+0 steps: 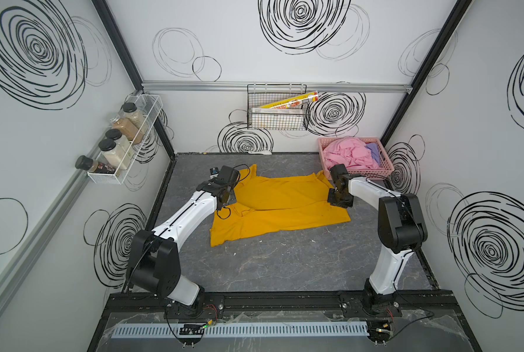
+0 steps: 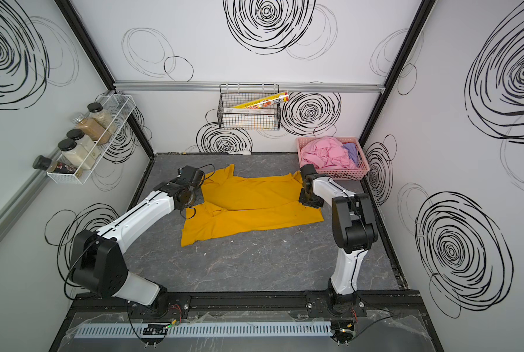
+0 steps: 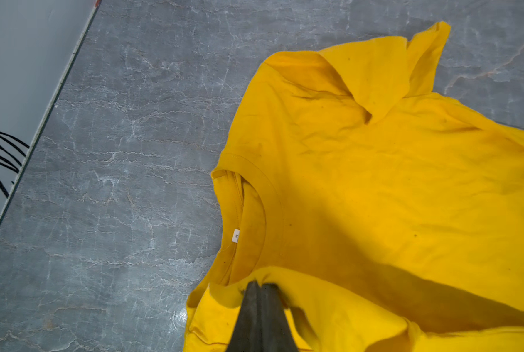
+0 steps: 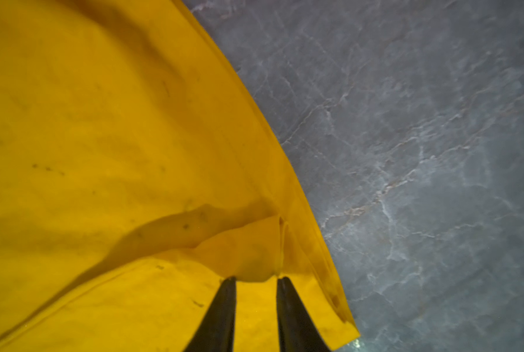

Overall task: Fold and stack t-shirts
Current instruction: Fold the T-shirt.

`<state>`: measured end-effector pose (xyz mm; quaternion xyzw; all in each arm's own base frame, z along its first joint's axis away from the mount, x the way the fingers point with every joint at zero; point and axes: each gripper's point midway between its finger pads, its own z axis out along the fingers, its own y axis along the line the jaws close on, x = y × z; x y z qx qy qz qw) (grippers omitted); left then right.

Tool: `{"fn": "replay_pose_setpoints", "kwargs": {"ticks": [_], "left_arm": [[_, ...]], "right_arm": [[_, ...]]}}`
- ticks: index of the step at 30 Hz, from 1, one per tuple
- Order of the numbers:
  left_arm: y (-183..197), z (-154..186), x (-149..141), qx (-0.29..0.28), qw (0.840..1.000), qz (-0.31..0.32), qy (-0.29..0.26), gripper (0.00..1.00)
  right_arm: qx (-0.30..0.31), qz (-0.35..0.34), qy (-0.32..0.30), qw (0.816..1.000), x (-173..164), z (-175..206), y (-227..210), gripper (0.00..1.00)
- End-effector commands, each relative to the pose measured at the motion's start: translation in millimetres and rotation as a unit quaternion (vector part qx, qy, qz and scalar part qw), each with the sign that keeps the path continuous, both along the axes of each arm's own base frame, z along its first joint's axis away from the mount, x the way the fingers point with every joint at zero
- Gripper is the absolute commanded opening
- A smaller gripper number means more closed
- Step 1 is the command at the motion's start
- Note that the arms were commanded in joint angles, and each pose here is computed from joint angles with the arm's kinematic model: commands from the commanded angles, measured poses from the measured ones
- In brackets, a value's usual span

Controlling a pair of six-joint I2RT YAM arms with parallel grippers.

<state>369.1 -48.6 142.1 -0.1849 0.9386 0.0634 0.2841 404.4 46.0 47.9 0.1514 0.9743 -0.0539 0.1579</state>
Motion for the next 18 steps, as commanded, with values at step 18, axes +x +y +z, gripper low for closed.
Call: {"fn": "replay_pose_setpoints", "kwargs": {"ticks": [18], "left_arm": [[20,-40,61,0.049,0.997,0.057,0.030,0.00]], "right_arm": [[0.039,0.030,-0.046,0.998,-15,40,9,0.25]]}}
